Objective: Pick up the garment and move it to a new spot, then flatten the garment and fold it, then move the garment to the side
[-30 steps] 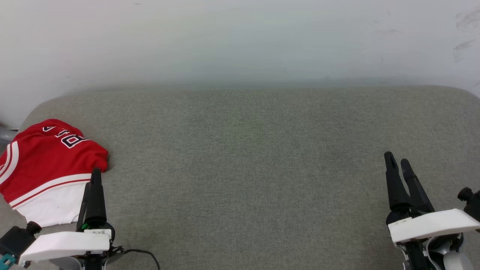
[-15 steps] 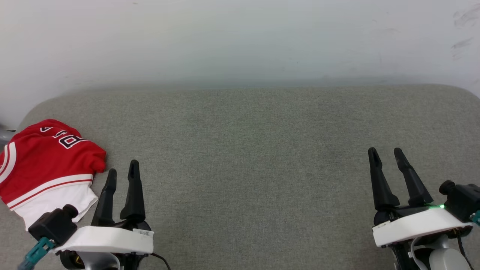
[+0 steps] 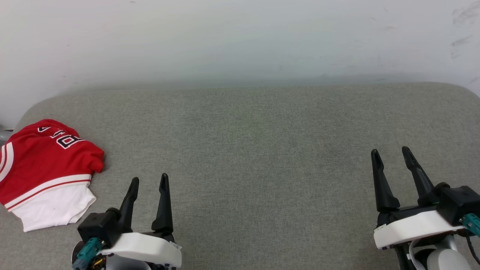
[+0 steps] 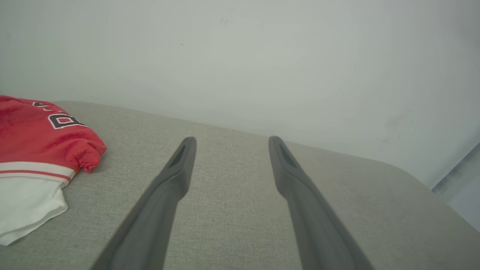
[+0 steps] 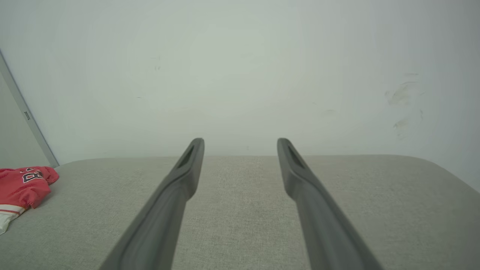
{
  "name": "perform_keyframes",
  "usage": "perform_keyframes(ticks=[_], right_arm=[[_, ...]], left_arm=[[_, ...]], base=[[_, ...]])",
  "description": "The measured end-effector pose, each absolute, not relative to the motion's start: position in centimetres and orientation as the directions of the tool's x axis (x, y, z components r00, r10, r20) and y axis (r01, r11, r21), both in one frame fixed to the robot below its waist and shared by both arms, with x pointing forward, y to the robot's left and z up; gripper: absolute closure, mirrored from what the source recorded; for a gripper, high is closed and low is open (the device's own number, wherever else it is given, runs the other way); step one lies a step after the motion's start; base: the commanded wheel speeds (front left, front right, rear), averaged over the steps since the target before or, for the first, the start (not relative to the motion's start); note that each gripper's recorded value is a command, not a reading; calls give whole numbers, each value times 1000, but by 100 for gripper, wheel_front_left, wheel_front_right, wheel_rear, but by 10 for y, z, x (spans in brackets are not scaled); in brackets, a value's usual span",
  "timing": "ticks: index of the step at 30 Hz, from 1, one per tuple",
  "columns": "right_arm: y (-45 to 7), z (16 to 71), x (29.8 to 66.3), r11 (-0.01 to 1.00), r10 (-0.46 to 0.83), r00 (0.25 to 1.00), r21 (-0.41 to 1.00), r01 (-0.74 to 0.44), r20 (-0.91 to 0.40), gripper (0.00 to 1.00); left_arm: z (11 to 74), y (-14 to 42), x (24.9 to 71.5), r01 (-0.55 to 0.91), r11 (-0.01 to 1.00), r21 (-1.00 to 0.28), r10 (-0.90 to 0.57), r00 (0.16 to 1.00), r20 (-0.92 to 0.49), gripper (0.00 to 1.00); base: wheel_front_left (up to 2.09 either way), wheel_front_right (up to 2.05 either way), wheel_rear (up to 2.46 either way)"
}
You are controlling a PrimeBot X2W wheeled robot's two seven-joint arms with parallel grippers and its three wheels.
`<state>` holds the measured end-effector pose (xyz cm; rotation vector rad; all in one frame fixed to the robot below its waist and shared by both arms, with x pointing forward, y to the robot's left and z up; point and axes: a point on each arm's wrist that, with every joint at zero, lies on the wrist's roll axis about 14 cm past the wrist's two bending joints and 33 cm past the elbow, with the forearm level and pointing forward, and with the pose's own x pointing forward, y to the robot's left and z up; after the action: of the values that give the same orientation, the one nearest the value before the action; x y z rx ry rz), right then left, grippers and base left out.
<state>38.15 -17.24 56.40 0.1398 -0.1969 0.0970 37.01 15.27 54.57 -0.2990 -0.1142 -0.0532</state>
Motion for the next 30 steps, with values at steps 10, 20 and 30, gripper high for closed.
perform_keyframes(ticks=[10, 20, 30], right_arm=[[-172, 556, 380, 994, 90, 978, 44, -100, 187, 0], [-168, 557, 379, 994, 105, 974, 17, -111, 201, 0], [-178, 554, 376, 979, 53, 975, 179, -92, 214, 0]], left_arm=[[534, 144, 365, 60, 988, -142, -47, 994, 95, 0], [540, 133, 364, 84, 992, -96, -71, 989, 128, 0], [549, 138, 363, 74, 989, -129, -51, 983, 175, 0]], base=[[0, 0, 0], [0, 0, 0], [0, 0, 0]])
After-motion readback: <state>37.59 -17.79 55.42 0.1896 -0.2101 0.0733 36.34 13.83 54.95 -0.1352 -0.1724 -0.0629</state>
